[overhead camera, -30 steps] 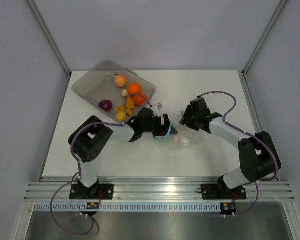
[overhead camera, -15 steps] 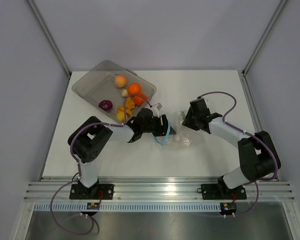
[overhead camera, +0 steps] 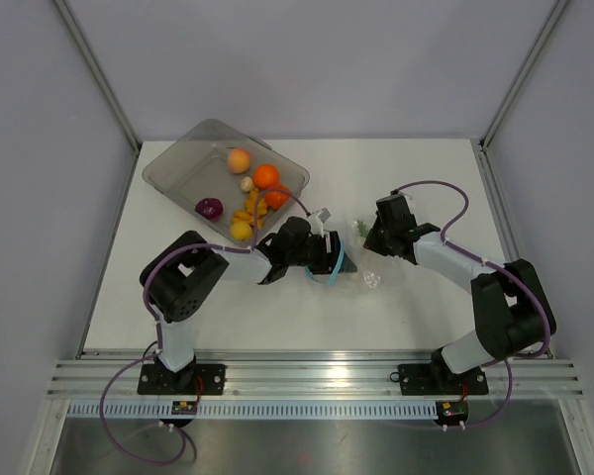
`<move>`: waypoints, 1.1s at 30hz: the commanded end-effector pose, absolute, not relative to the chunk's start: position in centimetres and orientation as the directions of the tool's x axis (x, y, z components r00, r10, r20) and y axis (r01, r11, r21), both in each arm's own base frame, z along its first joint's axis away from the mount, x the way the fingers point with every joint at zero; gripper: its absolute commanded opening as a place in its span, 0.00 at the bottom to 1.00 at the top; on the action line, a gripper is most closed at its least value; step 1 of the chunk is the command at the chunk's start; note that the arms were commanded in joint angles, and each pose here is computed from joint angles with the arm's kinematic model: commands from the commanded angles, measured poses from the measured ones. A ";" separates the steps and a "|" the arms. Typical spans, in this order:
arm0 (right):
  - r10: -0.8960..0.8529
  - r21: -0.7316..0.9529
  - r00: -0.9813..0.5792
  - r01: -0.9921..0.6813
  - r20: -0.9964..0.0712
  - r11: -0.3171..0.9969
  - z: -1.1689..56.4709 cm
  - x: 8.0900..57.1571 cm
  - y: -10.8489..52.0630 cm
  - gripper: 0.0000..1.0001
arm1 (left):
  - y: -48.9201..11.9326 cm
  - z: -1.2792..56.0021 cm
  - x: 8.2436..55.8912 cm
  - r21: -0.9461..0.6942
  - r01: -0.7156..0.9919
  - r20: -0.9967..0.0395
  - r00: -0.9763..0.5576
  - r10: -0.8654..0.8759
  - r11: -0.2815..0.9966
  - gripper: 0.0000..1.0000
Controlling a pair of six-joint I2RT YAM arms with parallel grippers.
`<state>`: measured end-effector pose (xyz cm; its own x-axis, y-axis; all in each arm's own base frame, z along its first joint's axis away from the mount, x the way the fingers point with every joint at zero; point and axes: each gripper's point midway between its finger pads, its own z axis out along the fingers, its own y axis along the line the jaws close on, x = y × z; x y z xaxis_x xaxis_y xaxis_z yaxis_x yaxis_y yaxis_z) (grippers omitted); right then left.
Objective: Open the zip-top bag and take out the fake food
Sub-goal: Pick up the fake vegetable from the zipper food storage bag.
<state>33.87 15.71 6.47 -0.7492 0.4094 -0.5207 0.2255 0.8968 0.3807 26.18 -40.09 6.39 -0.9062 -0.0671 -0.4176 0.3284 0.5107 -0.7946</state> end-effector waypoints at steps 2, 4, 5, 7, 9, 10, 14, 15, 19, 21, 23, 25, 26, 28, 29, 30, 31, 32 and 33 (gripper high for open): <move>0.408 0.398 -0.742 0.206 -0.532 0.894 7.0 33.7 16.1 0.00 | -41.3 8.0 26.8 -0.781 0.391 -0.477 -0.877 -0.060 0.487 0.68; 0.410 0.402 -0.744 0.206 -0.528 0.892 7.0 33.7 16.2 0.00 | -41.5 7.9 26.7 -0.773 0.398 -0.481 -0.875 -0.048 0.494 0.70; 0.408 0.408 -0.750 0.201 -0.521 0.891 6.9 33.6 16.4 0.00 | -41.6 7.9 26.7 -0.771 0.401 -0.484 -0.874 -0.047 0.494 0.71; 0.406 0.415 -0.756 0.196 -0.514 0.889 6.8 33.6 16.7 0.00 | -42.0 7.8 26.6 -0.771 0.407 -0.485 -0.874 -0.037 0.491 0.71; 0.408 0.423 -0.761 0.194 -0.505 0.885 6.6 33.5 16.9 0.00 | -42.4 7.5 26.7 -0.768 0.408 -0.482 -0.876 -0.026 0.494 0.71; 0.409 0.427 -0.765 0.194 -0.498 0.883 6.5 33.5 17.0 0.00 | -42.4 7.1 26.6 -0.766 0.403 -0.476 -0.879 -0.020 0.500 0.71; 0.408 0.461 -0.786 0.178 -0.464 0.869 6.2 33.2 17.9 0.00 | -42.8 6.4 26.6 -0.765 0.398 -0.464 -0.886 -0.005 0.506 0.65; 0.407 0.466 -0.788 0.175 -0.462 0.867 6.3 33.2 18.1 0.00 | -42.8 6.4 26.6 -0.763 0.400 -0.465 -0.885 -0.001 0.507 0.63; 0.414 0.469 -0.787 0.183 -0.457 0.864 6.3 33.3 17.9 0.00 | -42.5 6.4 26.8 -0.755 0.399 -0.474 -0.881 -0.013 0.520 0.56; 0.423 0.472 -0.780 0.187 -0.462 0.862 6.5 33.4 17.6 0.00 | -42.2 6.8 26.7 -0.751 0.404 -0.485 -0.874 -0.022 0.523 0.56; 0.426 0.470 -0.773 0.189 -0.470 0.862 6.7 33.4 17.4 0.00 | -42.1 7.6 26.8 -0.752 0.415 -0.502 -0.864 -0.036 0.513 0.56; 0.428 0.464 -0.766 0.192 -0.480 0.865 7.0 33.4 17.1 0.00 | -41.8 8.0 26.8 -0.748 0.419 -0.513 -0.857 -0.048 0.516 0.56; 0.429 0.468 -0.759 0.187 -0.489 0.864 7.5 33.3 17.0 0.00 | -41.7 8.2 26.8 -0.745 0.422 -0.520 -0.853 -0.052 0.517 0.56; 0.432 0.444 -0.738 0.198 -0.519 0.874 7.9 33.5 16.2 0.00 | -41.5 8.6 26.8 -0.741 0.428 -0.528 -0.847 -0.055 0.518 0.56; 0.437 0.434 -0.721 0.207 -0.538 0.877 8.4 33.5 15.7 0.00 | -41.4 8.7 26.9 -0.739 0.426 -0.530 -0.846 -0.060 0.521 0.56; 0.437 0.429 -0.712 0.208 -0.550 0.879 8.7 33.5 15.4 0.00 | -41.3 8.9 26.9 -0.738 0.426 -0.533 -0.844 -0.064 0.523 0.60; 0.439 0.421 -0.697 0.213 -0.567 0.882 9.1 33.6 15.0 0.00 | -41.2 8.8 27.0 -0.736 0.422 -0.533 -0.844 -0.069 0.529 0.61; 0.441 0.424 -0.684 0.209 -0.580 0.881 9.7 33.6 14.8 0.00 | -41.1 8.9 27.0 -0.735 0.421 -0.535 -0.842 -0.073 0.532 0.61; 0.440 0.419 -0.677 0.209 -0.590 0.884 10.0 33.5 14.5 0.00 | -40.9 8.8 27.0 -0.732 0.418 -0.537 -0.840 -0.078 0.539 0.62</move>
<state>32.99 15.82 7.78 -0.7388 0.4281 -0.5205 0.2059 0.8788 0.4305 26.09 -40.94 6.36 -0.8861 -0.0335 -0.4622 0.3694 0.5513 -0.7481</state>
